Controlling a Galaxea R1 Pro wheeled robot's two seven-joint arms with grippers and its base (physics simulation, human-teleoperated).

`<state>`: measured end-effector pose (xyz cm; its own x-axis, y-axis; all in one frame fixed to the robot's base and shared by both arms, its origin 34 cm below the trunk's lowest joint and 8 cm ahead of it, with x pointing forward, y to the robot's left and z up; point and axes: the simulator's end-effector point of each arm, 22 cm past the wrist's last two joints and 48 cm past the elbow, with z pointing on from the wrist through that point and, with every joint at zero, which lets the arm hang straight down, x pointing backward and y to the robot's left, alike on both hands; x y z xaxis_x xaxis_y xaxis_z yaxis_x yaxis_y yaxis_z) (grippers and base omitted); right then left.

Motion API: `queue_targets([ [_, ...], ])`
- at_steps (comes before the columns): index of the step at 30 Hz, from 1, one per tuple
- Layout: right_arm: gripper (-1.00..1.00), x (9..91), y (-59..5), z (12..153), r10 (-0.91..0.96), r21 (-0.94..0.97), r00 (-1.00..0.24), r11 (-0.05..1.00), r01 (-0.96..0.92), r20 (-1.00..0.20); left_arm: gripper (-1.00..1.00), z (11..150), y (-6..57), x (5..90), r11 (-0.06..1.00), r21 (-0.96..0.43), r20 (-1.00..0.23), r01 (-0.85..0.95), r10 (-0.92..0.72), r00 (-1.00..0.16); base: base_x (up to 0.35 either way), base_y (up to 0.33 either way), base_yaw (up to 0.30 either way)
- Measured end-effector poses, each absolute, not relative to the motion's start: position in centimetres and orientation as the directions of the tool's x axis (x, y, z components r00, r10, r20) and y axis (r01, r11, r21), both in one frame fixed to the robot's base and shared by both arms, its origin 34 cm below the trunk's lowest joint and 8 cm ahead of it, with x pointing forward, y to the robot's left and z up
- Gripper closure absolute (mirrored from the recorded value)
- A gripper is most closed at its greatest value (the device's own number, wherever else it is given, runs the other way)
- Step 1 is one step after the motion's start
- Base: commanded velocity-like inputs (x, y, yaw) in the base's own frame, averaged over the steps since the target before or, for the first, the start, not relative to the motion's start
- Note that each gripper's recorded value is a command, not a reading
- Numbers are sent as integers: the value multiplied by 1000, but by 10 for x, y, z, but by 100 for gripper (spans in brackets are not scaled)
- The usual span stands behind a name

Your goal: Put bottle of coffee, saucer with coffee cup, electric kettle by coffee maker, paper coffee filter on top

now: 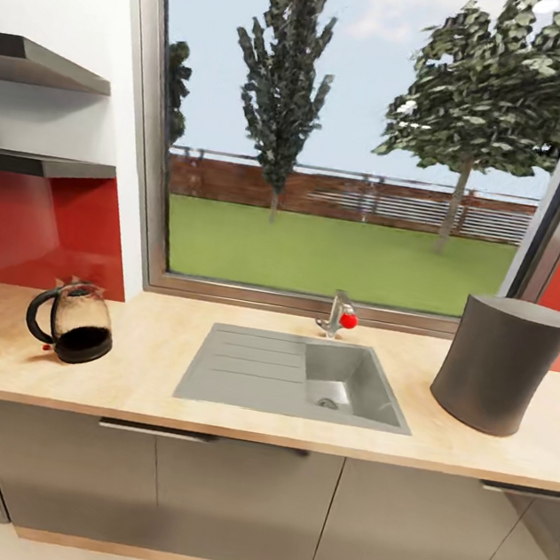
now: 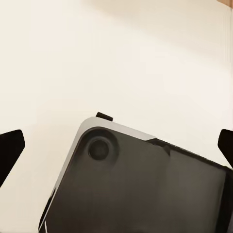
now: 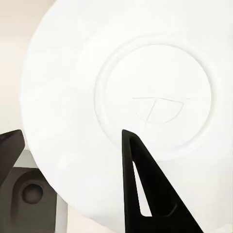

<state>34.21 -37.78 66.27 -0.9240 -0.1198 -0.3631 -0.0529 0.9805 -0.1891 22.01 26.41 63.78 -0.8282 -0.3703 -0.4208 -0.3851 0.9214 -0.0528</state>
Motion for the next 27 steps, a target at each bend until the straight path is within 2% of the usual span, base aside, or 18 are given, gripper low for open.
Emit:
queue_targets([
  [27, 100, 342, -377, 663, -120, -186, -924, 981, -54, -364, -100, 638, 264, 220, 921, -53, -421, -385, -370, -828, 0, -317, 2],
])
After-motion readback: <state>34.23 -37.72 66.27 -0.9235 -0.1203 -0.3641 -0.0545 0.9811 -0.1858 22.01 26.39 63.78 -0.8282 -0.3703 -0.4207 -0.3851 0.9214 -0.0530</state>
